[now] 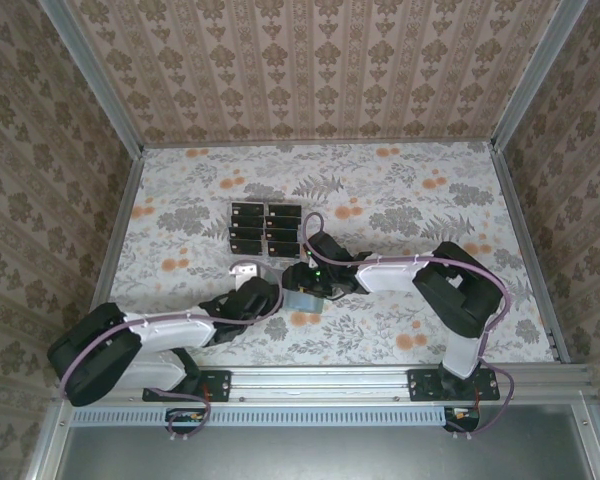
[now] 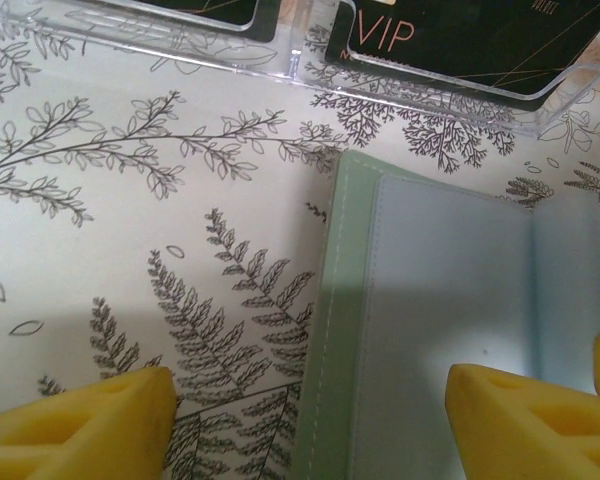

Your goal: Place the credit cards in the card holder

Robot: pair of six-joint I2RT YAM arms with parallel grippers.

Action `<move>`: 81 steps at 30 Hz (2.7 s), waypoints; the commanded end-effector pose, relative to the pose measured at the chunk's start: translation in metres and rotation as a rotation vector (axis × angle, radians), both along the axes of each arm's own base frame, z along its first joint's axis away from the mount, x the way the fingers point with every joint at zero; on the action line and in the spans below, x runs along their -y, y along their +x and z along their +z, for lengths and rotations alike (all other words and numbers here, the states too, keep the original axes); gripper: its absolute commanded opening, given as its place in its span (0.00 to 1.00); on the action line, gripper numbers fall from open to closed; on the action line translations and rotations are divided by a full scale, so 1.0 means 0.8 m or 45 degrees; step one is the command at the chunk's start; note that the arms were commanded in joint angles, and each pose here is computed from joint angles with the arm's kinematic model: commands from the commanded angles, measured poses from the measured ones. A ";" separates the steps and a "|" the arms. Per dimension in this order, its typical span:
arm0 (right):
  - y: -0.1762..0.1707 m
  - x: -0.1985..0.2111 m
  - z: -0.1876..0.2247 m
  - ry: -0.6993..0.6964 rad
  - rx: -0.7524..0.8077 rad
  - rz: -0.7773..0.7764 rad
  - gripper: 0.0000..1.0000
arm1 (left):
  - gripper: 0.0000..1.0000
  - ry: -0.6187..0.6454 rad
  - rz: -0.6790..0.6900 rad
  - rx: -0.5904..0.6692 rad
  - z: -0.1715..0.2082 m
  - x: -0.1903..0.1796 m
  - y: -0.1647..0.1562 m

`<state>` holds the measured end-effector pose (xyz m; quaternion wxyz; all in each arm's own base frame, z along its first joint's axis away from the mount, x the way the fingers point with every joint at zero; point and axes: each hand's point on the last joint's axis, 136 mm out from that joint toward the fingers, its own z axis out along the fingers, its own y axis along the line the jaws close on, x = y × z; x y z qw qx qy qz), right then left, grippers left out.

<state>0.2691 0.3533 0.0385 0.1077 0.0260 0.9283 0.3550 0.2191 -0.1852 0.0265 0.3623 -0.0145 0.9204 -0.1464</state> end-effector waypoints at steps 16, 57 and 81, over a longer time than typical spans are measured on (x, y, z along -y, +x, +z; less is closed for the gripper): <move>0.017 -0.030 0.018 0.146 -0.027 -0.045 0.62 | 0.74 -0.138 -0.117 0.107 0.019 -0.002 -0.022; 0.025 -0.009 0.060 0.218 0.037 -0.113 0.64 | 0.66 0.114 0.002 -0.009 -0.030 -0.022 -0.018; 0.026 -0.079 0.045 0.201 -0.008 0.005 0.64 | 0.78 -0.057 0.240 0.131 0.032 -0.099 -0.033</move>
